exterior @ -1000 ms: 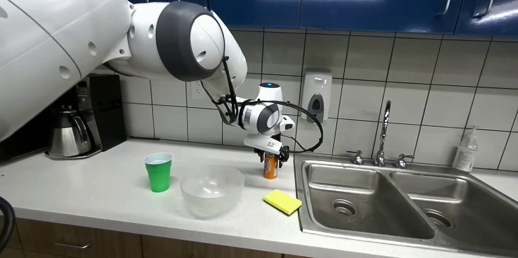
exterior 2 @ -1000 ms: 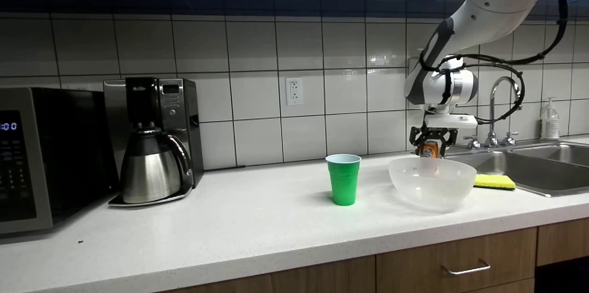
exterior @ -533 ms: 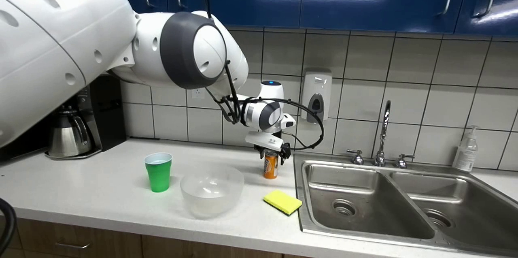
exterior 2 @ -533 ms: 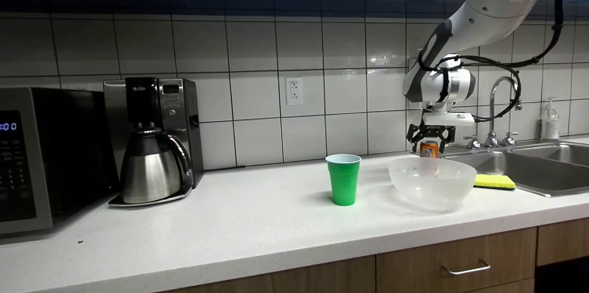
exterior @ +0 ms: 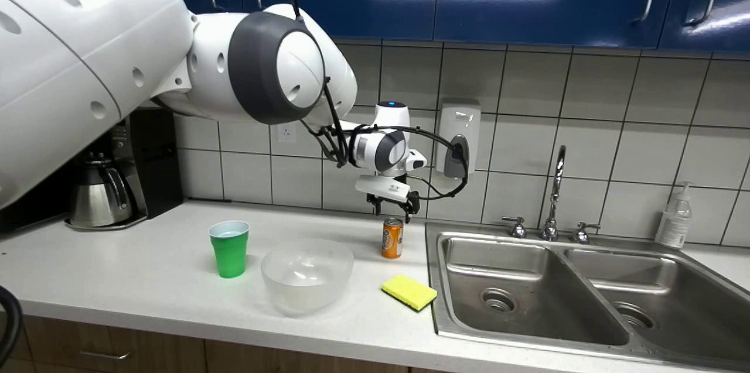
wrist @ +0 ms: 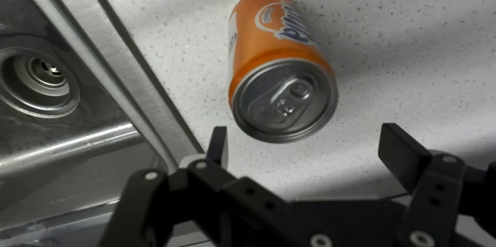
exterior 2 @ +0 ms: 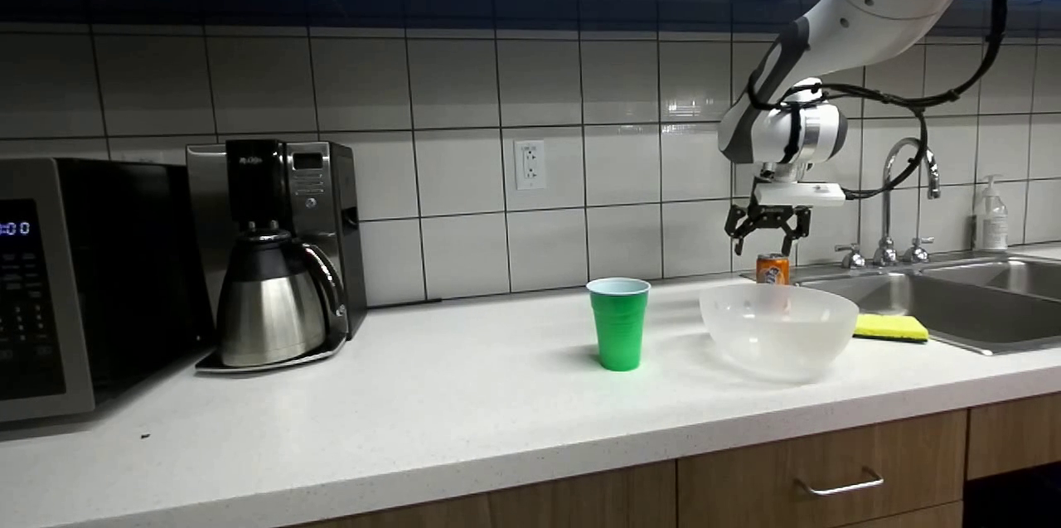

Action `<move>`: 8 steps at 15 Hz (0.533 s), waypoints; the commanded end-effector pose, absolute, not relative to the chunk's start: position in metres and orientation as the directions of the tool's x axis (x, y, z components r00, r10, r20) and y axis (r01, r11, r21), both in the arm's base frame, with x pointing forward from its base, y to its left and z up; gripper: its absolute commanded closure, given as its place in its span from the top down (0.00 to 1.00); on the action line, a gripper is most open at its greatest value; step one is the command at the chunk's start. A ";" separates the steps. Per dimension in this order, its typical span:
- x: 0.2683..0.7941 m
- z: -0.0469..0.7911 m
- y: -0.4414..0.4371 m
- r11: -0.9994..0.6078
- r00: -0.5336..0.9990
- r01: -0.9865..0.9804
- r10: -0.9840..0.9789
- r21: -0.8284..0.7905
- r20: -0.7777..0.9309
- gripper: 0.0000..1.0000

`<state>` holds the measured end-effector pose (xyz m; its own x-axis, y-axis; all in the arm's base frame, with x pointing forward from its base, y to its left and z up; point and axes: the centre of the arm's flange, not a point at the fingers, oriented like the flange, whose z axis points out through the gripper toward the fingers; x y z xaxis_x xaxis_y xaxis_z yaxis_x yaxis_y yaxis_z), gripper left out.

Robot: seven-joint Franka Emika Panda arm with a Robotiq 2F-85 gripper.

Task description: Remove the orange can from the bowl and put it on the counter

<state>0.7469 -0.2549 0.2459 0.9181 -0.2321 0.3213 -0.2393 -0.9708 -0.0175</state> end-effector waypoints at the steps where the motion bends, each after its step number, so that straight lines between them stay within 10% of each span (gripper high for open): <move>1: 0.737 0.277 -0.246 -0.979 0.926 -0.202 -0.193 -0.007 0.325 1.00; 8: 0.706 0.321 -0.213 -0.983 0.930 -0.181 -0.184 -0.041 0.319 1.00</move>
